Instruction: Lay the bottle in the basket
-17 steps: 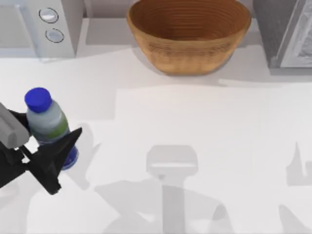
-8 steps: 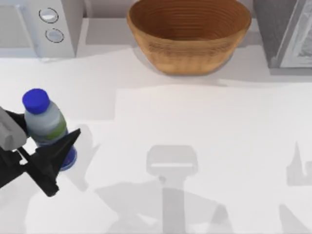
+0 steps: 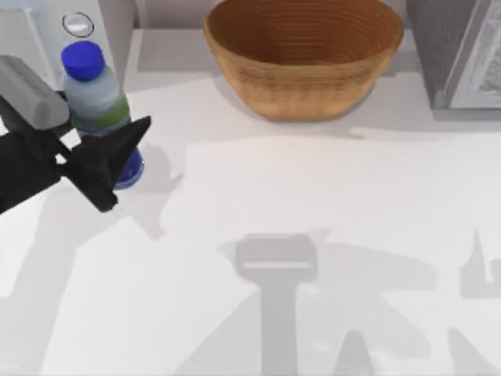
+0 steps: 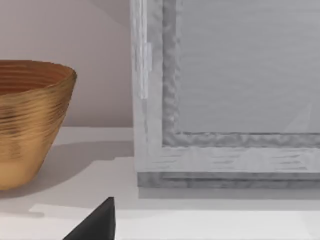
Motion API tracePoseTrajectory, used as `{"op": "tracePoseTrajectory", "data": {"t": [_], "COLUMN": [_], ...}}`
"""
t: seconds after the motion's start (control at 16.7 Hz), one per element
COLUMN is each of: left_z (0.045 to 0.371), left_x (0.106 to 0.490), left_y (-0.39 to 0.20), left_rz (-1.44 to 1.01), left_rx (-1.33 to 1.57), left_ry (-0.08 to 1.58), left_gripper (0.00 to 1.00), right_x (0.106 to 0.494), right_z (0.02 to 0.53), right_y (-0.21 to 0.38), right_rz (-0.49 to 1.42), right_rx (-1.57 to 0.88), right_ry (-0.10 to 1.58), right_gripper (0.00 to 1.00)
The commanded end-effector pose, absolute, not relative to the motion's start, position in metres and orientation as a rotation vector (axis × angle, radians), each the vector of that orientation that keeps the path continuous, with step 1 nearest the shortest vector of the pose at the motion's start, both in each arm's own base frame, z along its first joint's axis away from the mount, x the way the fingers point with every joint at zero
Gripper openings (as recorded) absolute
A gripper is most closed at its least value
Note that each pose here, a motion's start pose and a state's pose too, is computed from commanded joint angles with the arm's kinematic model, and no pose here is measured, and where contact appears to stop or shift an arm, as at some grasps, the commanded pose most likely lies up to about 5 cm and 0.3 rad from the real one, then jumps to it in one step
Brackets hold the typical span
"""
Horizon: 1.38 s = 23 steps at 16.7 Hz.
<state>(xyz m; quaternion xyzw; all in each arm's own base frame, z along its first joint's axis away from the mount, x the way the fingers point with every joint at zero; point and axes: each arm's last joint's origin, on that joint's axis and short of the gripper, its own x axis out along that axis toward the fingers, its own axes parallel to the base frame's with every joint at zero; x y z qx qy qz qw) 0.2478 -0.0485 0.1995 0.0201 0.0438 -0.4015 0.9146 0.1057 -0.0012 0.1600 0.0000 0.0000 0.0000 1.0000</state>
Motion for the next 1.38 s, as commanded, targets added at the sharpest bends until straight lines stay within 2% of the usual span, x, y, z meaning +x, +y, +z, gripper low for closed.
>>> {"op": "tracePoseTrajectory", "data": {"t": [0.48,0.72,1.02,1.38], "left_z": [0.247,0.268,0.288,0.296], "left_x": [0.365,0.411,0.444,0.456], "left_y": [-0.112,-0.154,-0.200,-0.222], "left_rz": [-0.837,-0.828,-0.810,-0.798], "left_rx": [0.046,0.052,0.055,0.056], "left_ry": [0.114,0.108,0.095,0.092], "left_gripper": [0.00,0.00,0.00,0.00], "right_x": [0.106,0.106,0.106,0.106], "right_z": [0.160,0.160,0.160,0.160], "right_y": [-0.001,-0.001,-0.001,-0.001], "right_rz": [0.000,0.000,0.000,0.000], "right_rx": [0.000,0.000,0.000,0.000], "right_ry": [0.000,0.000,0.000,0.000], "right_gripper": [1.00,1.00,1.00,1.00]}}
